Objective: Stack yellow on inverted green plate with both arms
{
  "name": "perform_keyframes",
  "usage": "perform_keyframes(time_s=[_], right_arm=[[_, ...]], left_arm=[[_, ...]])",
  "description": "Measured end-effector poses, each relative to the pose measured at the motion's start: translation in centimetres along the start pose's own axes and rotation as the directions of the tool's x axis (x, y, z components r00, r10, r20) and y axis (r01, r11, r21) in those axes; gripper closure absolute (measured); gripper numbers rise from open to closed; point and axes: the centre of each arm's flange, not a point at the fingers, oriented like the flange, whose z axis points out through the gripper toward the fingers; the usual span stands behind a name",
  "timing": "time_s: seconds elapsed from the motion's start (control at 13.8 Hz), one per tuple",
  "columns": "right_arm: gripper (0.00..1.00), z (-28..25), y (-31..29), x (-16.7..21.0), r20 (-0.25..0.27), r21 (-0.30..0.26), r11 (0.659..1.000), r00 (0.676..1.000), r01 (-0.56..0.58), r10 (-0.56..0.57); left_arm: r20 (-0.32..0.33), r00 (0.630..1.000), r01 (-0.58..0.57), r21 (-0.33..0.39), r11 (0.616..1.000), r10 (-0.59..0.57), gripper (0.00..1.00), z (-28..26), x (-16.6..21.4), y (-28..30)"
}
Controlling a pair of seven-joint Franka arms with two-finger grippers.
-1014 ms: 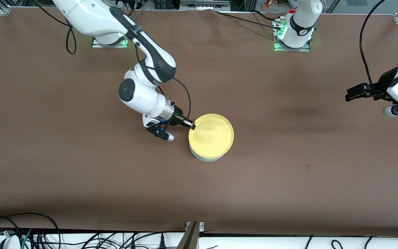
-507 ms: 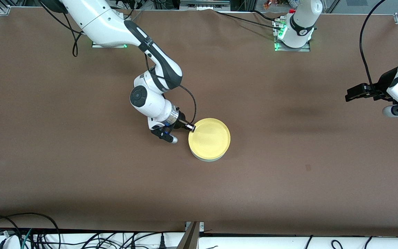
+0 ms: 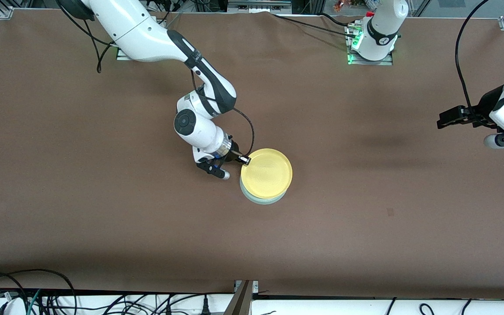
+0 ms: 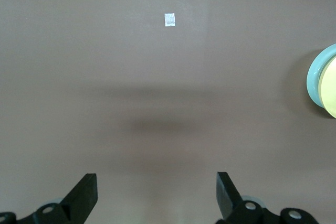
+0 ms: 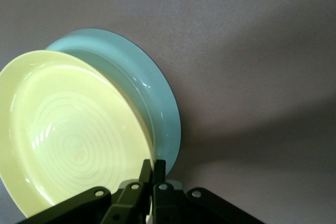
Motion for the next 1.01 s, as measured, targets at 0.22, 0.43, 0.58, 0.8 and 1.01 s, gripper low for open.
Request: perform_keyframes(time_s=[0.22,0.43,0.58,0.8,1.01], right_arm=[[0.97,0.13,0.11,0.06,0.0,-0.003,1.0,1.0,-0.001,0.001],[0.94,0.07,0.31,0.45,-0.006,-0.005,1.0,1.0,-0.006,0.006],[0.76,0.03,0.39,0.63,-0.009,-0.005,1.0,1.0,-0.008,0.008],[0.47,0.01,0.4,0.68,-0.01,-0.005,1.0,1.0,-0.01,0.01],[0.17,-0.25,0.22,0.92,-0.016,0.002,1.0,1.0,-0.011,0.011]], left_arm=[[0.0,1.0,0.0,0.0,1.0,0.0,0.0,0.0,0.01,0.0],[0.0,1.0,0.0,0.0,1.0,0.0,0.0,0.0,0.01,0.0],[0.0,1.0,0.0,0.0,1.0,0.0,0.0,0.0,0.01,0.0],[0.0,1.0,0.0,0.0,1.0,0.0,0.0,0.0,0.01,0.0],[0.0,1.0,0.0,0.0,1.0,0.0,0.0,0.0,0.02,0.0]])
